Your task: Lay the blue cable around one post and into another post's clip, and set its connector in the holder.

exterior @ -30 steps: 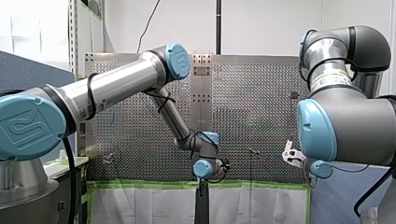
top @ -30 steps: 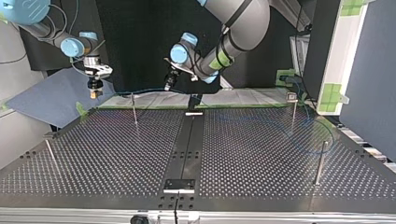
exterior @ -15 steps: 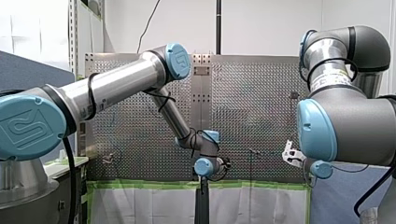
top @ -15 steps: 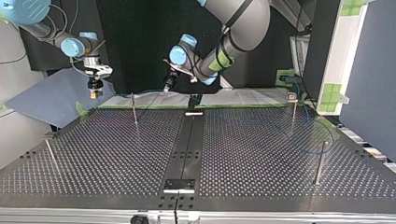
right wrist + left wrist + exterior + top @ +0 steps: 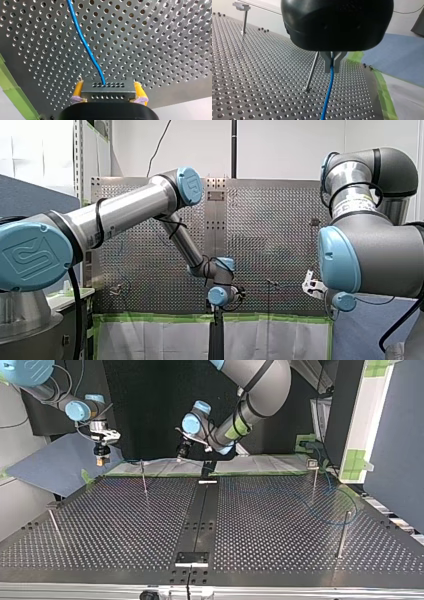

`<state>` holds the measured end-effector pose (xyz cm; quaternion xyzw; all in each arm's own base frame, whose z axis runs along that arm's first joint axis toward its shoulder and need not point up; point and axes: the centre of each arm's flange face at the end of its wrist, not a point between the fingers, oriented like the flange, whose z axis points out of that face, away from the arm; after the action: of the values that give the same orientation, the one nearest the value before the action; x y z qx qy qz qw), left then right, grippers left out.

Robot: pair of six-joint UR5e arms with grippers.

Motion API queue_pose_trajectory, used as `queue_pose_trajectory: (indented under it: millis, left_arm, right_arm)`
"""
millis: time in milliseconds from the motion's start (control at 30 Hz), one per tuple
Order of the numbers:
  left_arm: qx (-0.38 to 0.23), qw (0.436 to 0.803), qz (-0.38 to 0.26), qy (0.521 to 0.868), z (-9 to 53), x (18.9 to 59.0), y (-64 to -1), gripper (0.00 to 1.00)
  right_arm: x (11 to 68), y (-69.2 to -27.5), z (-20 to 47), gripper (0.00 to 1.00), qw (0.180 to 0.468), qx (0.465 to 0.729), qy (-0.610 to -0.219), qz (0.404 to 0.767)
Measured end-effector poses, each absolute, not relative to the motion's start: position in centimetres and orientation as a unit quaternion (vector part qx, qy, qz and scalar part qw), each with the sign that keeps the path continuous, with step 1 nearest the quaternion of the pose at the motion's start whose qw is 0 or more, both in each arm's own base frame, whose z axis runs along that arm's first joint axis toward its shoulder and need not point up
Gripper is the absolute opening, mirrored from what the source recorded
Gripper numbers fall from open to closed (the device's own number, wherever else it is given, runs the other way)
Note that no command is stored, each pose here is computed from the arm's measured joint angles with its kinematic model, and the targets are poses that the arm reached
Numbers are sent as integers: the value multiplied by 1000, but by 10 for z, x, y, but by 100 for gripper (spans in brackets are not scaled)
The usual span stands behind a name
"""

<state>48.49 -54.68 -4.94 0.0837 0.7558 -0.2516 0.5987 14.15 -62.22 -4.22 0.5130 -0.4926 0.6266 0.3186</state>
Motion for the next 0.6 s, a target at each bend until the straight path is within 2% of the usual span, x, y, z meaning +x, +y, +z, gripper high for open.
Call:
queue_pose_trajectory:
  millis: [600]
  left_arm:
    - [77,603,-252,753,-38,506,-545,0]
  right_arm:
    - [142,-628,-40,2,318,509,-491,631]
